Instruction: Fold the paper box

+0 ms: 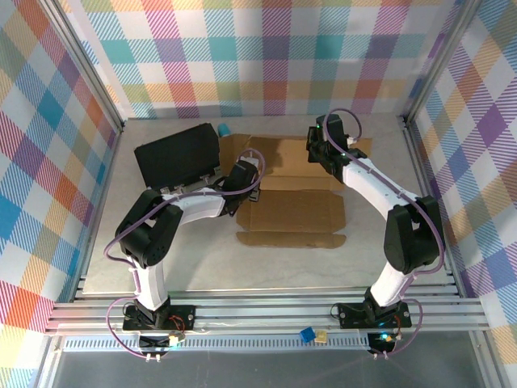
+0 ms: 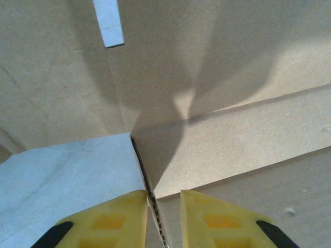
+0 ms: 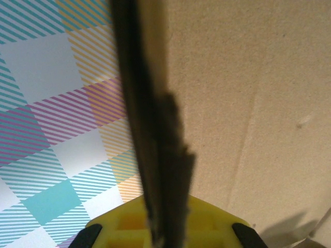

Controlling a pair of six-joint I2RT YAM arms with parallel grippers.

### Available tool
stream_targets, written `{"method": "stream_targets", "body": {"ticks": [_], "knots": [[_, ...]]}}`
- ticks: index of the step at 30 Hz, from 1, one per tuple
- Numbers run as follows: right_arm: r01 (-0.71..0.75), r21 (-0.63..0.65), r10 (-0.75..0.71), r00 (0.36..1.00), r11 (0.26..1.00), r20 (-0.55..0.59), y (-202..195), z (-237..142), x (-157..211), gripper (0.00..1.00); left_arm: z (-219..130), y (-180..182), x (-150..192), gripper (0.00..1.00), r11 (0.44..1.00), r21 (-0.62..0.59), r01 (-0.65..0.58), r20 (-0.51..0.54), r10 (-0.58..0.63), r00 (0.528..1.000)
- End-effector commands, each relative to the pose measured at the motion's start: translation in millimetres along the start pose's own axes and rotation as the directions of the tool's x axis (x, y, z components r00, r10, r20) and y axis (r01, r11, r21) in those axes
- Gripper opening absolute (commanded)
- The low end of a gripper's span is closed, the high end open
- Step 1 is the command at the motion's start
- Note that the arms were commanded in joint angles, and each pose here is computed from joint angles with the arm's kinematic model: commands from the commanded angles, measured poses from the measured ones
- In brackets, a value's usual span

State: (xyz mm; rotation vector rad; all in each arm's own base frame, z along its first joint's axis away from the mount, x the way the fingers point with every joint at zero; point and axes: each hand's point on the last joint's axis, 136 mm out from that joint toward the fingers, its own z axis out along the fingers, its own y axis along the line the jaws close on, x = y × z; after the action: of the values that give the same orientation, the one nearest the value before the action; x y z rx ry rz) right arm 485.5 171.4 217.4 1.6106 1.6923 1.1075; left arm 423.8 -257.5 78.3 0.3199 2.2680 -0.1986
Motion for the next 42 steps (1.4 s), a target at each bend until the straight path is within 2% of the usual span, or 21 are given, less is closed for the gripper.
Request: {"method": "stream_targets", "body": {"ticks": [1,5,10,13,19,22,25,29,33,35,38,40,42], "knots": [[-0.023,-0.022,0.023,1.0,0.999,-0.015,13.7,-3.2,4.1,0.0,-18.6,1.8,-16.9,0.27,0.999,0.004,0.033,0.043,-0.034,0.998],[-0.027,-0.017,0.027,0.999,0.999,-0.024,11.7,-1.9,5.5,0.0,-8.2,-13.0,-3.0,0.25,0.996,0.086,0.006,-0.038,-0.003,0.999],[-0.03,-0.008,0.03,0.999,1.0,-0.036,10.4,-1.7,7.4,0.0,13.6,-10.5,10.8,0.25,0.999,0.043,-0.012,-0.106,0.016,0.994],[-0.027,-0.006,0.027,0.999,1.0,-0.034,10.5,-4.1,7.3,0.0,23.8,-4.7,7.6,0.26,1.0,-0.026,-0.005,-0.109,0.002,0.994],[-0.024,-0.003,0.024,0.999,1.0,-0.034,9.2,-5.2,6.8,0.0,35.9,-24.7,1.7,0.27,1.0,0.013,0.001,-0.107,0.001,0.994],[-0.018,-0.003,0.018,0.999,1.0,-0.029,6.7,-4.4,5.4,0.0,19.0,-28.2,-13.0,0.34,0.999,0.042,0.023,-0.062,-0.02,0.998],[-0.003,-0.01,0.003,1.0,1.0,-0.028,5.2,-4.4,4.7,0.0,-12.2,-32.1,-31.1,0.51,0.994,0.095,0.057,-0.018,-0.056,0.998],[0.038,-0.004,-0.038,0.999,0.999,-0.021,-0.4,-5.9,-2.5,0.0,-82.0,-30.6,-62.4,0.68,0.981,0.17,0.088,0.056,-0.098,0.994],[0.053,-0.008,-0.053,0.998,0.999,-0.025,-2.8,-6.8,-7.7,0.0,-146.8,-0.5,-87.6,0.74,0.978,0.192,0.083,0.124,-0.108,0.986],[0.059,-0.012,-0.06,0.998,0.998,-0.031,-1.8,-6.3,-7.7,0.0,-155.5,29.9,-89.3,0.74,0.989,0.125,0.08,0.124,-0.096,0.988],[0.051,-0.01,-0.052,0.998,0.999,-0.039,-1.5,-4.1,-7.2,0.0,-144.9,74.5,-83.0,0.74,0.992,0.071,0.109,0.065,-0.113,0.991],[0.05,-0.006,-0.05,0.998,0.999,-0.047,-0.2,-3.0,-6.1,0.0,-131.0,88.2,-82.6,0.73,0.993,0.071,0.097,0.035,-0.1,0.994],[0.055,-0.004,-0.055,0.997,0.998,-0.054,1.1,-2.4,-4.1,0.0,-115.4,88.8,-84.5,0.73,0.997,0.078,0.025,0.041,-0.029,0.999]]}}
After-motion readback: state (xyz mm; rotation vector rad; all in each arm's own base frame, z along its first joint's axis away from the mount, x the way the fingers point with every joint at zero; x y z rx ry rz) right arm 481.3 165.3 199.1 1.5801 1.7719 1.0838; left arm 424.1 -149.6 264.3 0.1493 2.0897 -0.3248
